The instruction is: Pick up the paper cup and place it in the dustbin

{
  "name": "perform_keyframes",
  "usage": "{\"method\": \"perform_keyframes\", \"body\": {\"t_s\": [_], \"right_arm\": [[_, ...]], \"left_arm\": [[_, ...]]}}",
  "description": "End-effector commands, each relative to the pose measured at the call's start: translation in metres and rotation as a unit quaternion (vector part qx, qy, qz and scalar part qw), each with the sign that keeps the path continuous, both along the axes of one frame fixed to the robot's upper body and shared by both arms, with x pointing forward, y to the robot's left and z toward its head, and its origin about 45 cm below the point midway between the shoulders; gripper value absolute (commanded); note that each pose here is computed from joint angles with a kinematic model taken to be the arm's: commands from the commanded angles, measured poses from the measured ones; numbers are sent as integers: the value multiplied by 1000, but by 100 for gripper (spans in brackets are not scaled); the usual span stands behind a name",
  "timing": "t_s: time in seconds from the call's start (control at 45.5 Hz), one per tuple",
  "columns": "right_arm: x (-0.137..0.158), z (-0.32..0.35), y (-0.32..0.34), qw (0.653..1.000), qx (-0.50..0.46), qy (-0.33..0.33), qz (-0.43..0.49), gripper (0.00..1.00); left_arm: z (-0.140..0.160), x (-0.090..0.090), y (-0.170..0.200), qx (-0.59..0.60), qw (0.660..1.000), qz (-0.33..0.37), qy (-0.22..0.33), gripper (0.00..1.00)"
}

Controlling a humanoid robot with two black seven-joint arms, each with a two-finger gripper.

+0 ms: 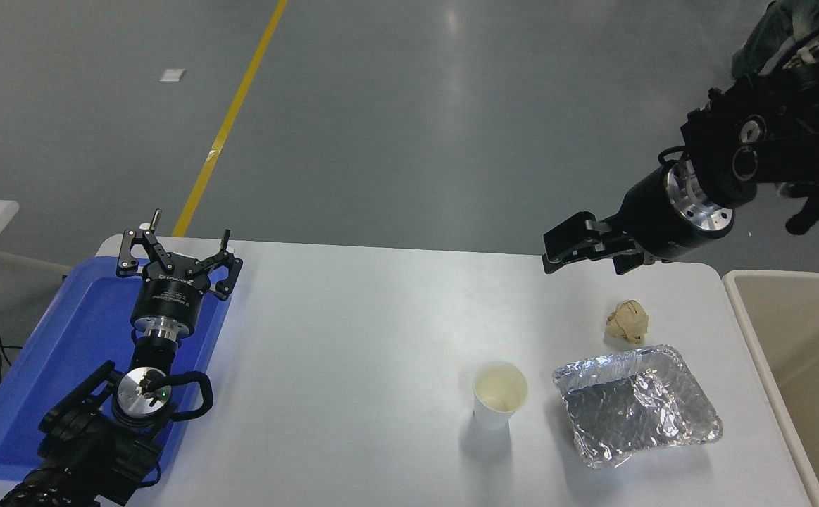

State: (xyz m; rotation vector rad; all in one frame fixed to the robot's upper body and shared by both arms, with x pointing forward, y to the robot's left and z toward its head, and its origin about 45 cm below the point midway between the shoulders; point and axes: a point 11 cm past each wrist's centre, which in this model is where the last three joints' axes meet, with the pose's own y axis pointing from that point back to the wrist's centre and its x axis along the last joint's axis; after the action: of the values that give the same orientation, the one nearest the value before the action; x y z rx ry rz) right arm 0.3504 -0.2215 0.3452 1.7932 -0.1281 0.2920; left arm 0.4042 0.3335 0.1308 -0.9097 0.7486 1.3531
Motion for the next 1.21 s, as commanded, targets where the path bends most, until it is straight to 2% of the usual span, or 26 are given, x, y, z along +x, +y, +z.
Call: {"method": "perform_keyframes", "body": {"t_s": [0.0, 0.308, 0.747, 1.187], "right_arm": [[-22, 8, 4, 999, 8, 50, -7, 100], [-28, 17, -28, 998, -36, 53, -19, 100], [-29, 38, -31, 998, -11, 49, -29, 100], [-17, 1, -38, 999, -27, 33, -33, 100]], "left_arm": [[0, 0, -1, -1, 1000, 0, 0, 100], [0, 0, -1, -2, 1000, 0, 0, 100], [0, 0, -1, -2, 1000, 0, 0, 100], [-1, 0, -3, -3, 1000, -1, 0, 100]]}}
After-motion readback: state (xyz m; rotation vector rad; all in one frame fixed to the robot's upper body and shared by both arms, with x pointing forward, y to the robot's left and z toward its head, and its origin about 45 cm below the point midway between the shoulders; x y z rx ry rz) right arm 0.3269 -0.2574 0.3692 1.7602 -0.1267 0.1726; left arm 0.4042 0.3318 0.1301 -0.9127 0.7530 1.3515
